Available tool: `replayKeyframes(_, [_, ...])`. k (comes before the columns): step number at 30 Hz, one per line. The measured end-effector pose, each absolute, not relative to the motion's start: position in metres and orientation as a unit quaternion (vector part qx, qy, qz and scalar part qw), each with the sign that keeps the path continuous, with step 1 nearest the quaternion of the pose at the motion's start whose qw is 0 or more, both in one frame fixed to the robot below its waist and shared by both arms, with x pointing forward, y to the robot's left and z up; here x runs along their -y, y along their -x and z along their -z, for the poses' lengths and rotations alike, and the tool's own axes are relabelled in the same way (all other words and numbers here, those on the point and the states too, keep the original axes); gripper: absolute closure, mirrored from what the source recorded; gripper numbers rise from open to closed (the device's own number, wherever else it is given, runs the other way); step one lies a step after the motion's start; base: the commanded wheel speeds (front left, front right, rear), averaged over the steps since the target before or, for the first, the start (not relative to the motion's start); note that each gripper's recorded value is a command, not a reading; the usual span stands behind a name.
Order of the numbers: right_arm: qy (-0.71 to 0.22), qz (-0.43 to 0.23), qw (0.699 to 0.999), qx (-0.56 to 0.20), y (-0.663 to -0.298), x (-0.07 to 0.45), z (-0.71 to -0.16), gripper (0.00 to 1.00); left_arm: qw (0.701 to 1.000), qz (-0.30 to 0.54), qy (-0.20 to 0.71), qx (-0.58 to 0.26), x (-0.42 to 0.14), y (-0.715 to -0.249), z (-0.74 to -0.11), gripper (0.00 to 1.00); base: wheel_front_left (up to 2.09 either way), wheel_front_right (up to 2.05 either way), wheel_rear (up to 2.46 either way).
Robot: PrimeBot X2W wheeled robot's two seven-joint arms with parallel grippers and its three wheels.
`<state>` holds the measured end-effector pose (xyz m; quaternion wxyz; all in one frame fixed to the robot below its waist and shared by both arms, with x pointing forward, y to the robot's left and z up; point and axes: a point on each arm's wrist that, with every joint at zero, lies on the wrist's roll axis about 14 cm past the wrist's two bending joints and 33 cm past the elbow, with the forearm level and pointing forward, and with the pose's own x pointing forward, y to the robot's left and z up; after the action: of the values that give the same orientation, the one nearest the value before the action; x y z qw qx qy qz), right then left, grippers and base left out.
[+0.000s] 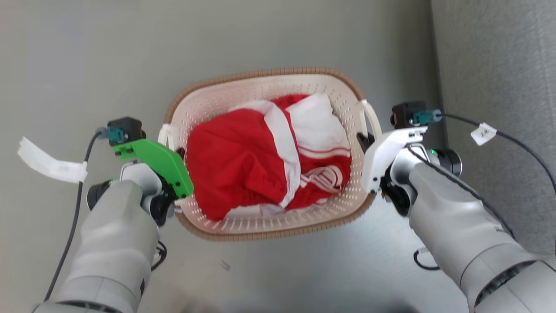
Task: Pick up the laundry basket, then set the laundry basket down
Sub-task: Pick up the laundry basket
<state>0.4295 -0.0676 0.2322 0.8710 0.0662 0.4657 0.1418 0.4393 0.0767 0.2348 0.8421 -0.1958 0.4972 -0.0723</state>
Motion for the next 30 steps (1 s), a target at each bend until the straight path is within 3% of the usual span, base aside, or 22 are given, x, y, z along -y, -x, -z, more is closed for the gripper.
replayKeyframes(22, [-0.086, -0.138, 0.865, -0.475, -0.371, 0.069, -0.272, 1.00, 0.841, 0.077, 0.200, -0.496, -0.076, -0.387, -0.278, 1.00, 0.00, 0.00, 0.00])
replayKeyframes(30, [-0.084, -0.139, 0.854, -0.494, -0.342, 0.071, -0.277, 1.00, 0.828, 0.077, 0.210, -0.514, -0.074, -0.355, -0.283, 1.00, 0.00, 0.00, 0.00])
